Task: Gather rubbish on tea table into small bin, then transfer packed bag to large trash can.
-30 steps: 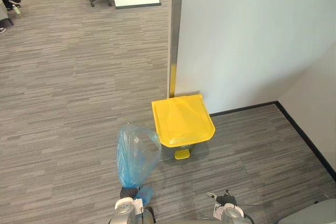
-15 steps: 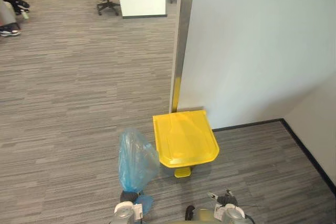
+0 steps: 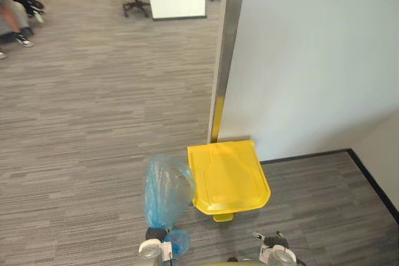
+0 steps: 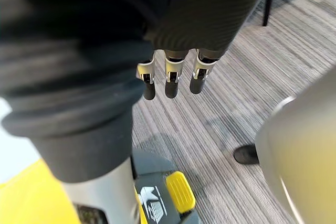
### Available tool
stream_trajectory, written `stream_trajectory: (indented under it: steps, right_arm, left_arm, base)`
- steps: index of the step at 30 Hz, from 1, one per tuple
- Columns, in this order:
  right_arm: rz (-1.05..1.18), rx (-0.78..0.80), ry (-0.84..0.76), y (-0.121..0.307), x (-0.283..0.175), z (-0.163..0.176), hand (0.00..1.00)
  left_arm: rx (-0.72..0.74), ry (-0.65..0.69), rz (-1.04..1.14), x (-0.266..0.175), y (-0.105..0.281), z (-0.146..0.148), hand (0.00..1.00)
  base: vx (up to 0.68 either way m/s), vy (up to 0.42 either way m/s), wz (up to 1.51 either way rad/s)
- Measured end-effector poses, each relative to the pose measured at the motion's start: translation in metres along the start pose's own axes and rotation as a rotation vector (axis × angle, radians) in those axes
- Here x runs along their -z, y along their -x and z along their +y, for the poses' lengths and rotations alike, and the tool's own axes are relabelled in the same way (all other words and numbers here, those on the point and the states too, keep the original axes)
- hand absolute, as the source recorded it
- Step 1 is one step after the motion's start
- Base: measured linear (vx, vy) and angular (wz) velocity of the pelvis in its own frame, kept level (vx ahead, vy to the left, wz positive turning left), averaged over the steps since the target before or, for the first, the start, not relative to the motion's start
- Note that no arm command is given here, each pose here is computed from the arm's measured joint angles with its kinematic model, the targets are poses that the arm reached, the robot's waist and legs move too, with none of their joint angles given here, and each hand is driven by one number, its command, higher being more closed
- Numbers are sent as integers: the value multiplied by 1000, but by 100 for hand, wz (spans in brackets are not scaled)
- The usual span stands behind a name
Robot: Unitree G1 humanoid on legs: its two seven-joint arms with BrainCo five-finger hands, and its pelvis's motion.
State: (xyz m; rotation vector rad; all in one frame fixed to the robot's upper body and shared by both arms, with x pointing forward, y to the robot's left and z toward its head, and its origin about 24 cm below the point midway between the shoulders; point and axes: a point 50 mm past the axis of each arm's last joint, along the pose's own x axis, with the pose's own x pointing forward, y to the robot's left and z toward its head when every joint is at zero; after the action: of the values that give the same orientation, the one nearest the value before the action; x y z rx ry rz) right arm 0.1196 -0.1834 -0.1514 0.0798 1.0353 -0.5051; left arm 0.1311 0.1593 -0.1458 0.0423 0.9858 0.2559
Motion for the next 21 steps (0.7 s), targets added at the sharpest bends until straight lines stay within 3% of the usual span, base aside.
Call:
stream_trajectory:
  steps: [12,17,21]
  right_arm:
    - [18,-3,12,-1,4,0,0]
    - [-43,-5,30,-5,-15,-1,0]
    - [-66,-8,18,-4,-21,3,0]
  left_arm:
    - [-9,-35,18,6,-1,6,100]
    - [-5,-1,5,-4,-4,0,100]
    - [-33,-17,-7,-8,-7,13,100]
  base:
    - [-11,33,-12]
    - [-82,3,-2]
    - [17,-14,27]
